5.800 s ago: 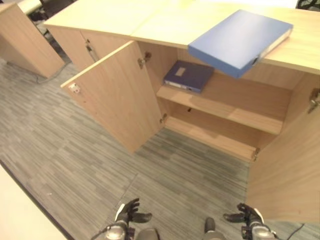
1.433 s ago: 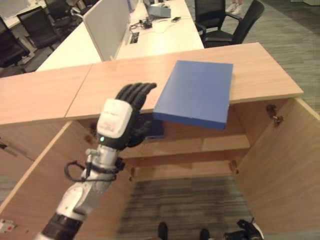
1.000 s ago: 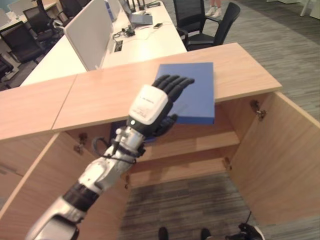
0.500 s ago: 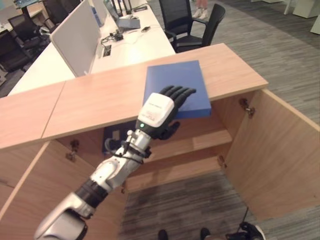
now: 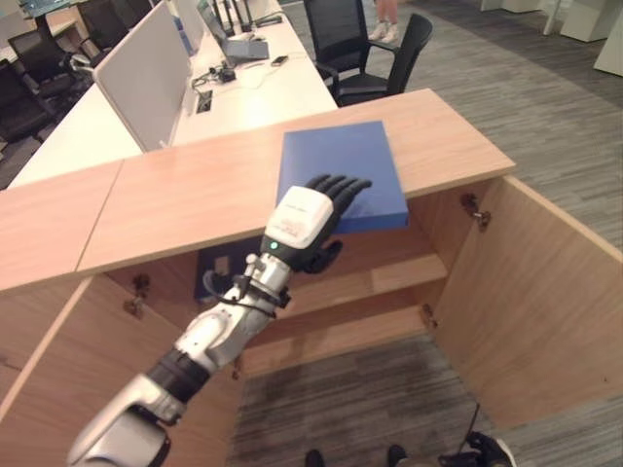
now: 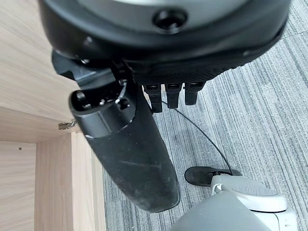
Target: Put the empty folder in the office cabinet
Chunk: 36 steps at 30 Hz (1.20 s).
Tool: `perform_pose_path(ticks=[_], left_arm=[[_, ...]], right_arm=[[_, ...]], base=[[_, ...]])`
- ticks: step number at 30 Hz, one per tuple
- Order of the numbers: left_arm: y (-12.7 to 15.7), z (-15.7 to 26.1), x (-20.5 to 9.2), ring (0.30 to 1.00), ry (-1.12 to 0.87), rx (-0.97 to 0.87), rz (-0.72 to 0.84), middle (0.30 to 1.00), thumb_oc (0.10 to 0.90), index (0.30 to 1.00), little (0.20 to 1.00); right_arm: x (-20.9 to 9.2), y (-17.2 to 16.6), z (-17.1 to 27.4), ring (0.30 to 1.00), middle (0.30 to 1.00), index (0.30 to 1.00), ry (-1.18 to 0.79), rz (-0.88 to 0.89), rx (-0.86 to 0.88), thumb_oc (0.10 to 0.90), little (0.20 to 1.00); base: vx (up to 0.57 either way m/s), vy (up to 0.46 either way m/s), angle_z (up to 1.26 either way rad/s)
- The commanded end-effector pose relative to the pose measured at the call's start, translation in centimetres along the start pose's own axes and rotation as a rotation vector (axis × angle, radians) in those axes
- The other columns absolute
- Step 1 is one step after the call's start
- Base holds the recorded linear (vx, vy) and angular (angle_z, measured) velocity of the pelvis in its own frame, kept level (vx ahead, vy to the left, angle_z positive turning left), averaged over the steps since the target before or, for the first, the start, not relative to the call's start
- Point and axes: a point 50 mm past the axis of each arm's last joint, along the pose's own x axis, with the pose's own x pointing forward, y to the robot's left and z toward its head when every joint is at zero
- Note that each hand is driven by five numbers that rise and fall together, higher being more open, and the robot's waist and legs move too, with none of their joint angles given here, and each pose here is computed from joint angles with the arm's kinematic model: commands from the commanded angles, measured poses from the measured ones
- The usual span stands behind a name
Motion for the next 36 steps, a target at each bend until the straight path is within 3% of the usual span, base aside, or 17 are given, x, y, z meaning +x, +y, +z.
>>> perform_pose_path(ticks=[1, 16, 17, 18, 36], left_arm=[[5.0, 0.0, 4.7, 0.900, -0.036, 0.073, 0.241, 0.900, 0.800, 0.900, 0.900], [5.1, -0.6, 8.8, 0.900, 0.015, 0.156, 0.200, 0.900, 0.800, 0.900, 0.900], [5.1, -0.7, 8.9, 0.559, 0.021, 0.153, 0.195, 0.559, 0.573, 0.559, 0.559], [5.1, -0.8, 9.0, 0.300, 0.026, 0.156, 0.190, 0.300, 0.400, 0.300, 0.300], [5.2, -0.9, 7.6, 0.300, 0.062, -0.047, 0.228, 0.300, 0.400, 0.300, 0.300]], right_arm=[[0.3, -0.5, 1.6, 0.900, 0.900, 0.900, -0.056, -0.033, 0.040, 0.800, 0.900], [0.5, -1.1, 2.1, 0.900, 0.900, 0.900, -0.068, -0.025, 0.035, 0.800, 0.900], [0.5, -1.1, 2.1, 0.900, 0.900, 0.900, -0.068, -0.022, 0.038, 0.800, 0.900], [0.5, -1.1, 2.2, 0.900, 0.900, 0.900, -0.071, -0.019, 0.038, 0.800, 0.900], [0.3, -0.3, 2.0, 0.900, 0.900, 0.900, -0.076, 0.000, 0.071, 0.800, 0.900]], base=[[0.00, 0.000, 0.00], [0.00, 0.000, 0.00], [0.00, 0.000, 0.00], [0.04, -0.002, -0.02], [0.01, -0.004, -0.02]])
